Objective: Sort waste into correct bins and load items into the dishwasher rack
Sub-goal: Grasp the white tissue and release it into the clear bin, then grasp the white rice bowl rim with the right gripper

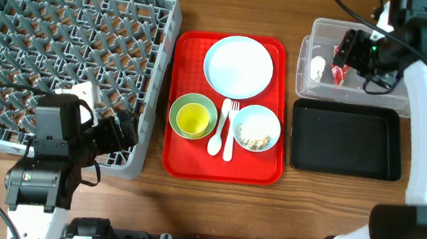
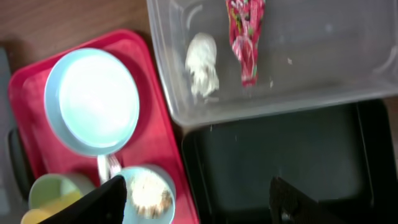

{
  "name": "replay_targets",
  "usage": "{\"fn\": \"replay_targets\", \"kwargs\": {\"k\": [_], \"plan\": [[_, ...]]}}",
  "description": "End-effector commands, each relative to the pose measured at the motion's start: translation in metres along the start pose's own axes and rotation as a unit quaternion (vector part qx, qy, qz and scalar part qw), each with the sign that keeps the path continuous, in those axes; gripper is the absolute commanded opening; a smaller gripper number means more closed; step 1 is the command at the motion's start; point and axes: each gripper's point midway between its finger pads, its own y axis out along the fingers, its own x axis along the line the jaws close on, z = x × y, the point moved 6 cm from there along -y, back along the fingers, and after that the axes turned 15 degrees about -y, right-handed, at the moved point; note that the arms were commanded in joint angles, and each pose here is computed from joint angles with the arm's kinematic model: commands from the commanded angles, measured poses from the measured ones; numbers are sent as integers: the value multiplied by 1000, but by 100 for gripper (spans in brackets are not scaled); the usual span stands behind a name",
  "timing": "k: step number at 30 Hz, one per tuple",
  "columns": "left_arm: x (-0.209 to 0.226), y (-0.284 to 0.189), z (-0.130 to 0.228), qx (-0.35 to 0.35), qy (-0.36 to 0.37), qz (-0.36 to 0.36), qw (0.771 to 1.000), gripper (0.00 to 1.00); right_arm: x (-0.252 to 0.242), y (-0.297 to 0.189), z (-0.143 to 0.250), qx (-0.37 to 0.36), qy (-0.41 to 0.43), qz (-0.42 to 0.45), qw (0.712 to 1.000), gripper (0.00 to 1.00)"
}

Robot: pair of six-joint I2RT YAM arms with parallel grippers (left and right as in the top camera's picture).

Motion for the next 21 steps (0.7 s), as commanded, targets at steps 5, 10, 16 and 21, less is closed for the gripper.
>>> {"fn": "replay_targets", "kwargs": {"k": [5, 10, 16, 21], "plan": [[-3, -5, -5, -13, 1, 3, 1000, 100, 11, -32, 61, -35, -11, -47, 998, 74], [-3, -5, -5, -14, 1, 3, 1000, 100, 39, -27, 94, -86, -127, -147, 977, 83], [-3, -5, -5, -13, 1, 3, 1000, 100, 72, 9, 120, -35, -193, -176, 965, 85], [-3, -5, -5, -13, 1, 3, 1000, 100, 114, 36, 125, -4, -267, -167, 949, 83]]}}
